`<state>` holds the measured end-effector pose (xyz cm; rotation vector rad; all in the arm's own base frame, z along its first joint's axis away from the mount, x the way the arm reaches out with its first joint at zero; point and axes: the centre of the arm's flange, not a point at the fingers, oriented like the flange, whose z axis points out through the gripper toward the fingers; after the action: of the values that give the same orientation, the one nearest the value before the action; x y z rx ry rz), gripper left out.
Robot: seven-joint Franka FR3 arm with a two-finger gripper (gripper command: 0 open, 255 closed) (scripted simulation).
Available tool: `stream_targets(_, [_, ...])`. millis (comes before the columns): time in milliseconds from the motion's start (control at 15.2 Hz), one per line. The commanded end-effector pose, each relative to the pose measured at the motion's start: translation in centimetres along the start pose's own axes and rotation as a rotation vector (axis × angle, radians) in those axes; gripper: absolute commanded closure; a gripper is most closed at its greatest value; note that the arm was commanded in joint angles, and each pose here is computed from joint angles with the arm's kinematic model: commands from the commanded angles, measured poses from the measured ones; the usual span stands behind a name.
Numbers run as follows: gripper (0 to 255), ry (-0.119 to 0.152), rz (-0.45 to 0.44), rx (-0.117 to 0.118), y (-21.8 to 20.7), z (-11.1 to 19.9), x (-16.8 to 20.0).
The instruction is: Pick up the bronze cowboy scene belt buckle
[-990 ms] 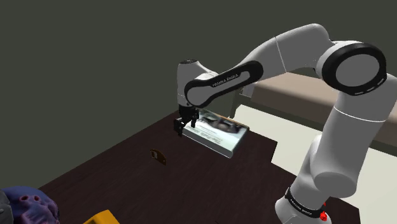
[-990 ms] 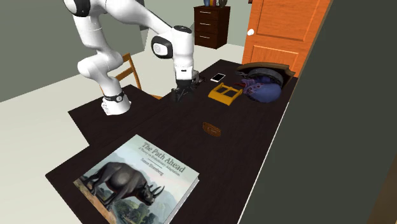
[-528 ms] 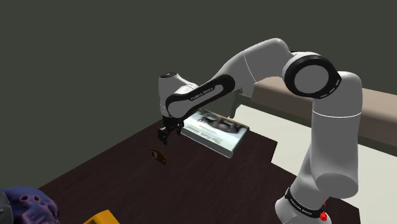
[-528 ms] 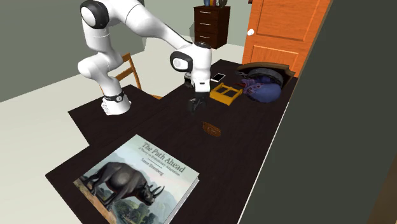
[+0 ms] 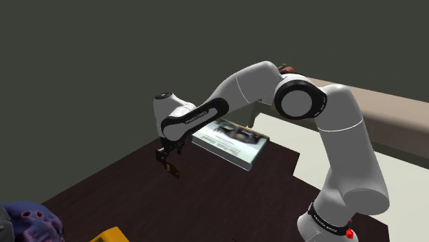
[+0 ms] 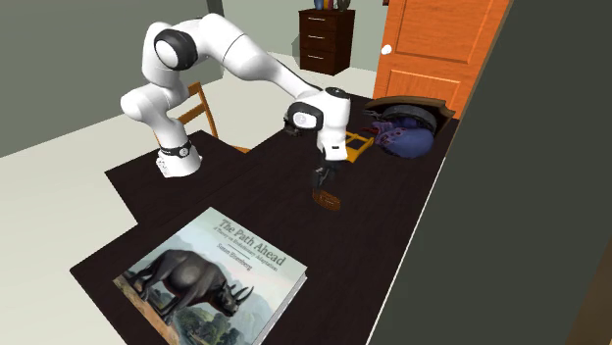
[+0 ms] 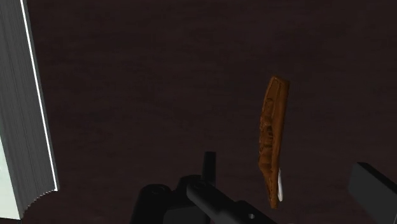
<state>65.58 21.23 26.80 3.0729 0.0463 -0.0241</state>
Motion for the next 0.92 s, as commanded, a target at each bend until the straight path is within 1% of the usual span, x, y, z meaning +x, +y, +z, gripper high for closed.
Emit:
stream_targets(0, [0, 0.000, 0.000, 0.000, -0.1, 1.2, 0.2])
stream_targets(264, [0, 0.000, 0.000, 0.000, -0.2, 3.3, 0.3])
stream_targets(396, [0, 0.000, 0.000, 0.000, -0.3, 3.6, 0.3])
stream_targets(462, [255, 0.000, -0.001, 0.000, -0.2, 3.6, 0.3])
stream_targets(858, [255, 0.000, -0.001, 0.000, -0.2, 3.6, 0.3])
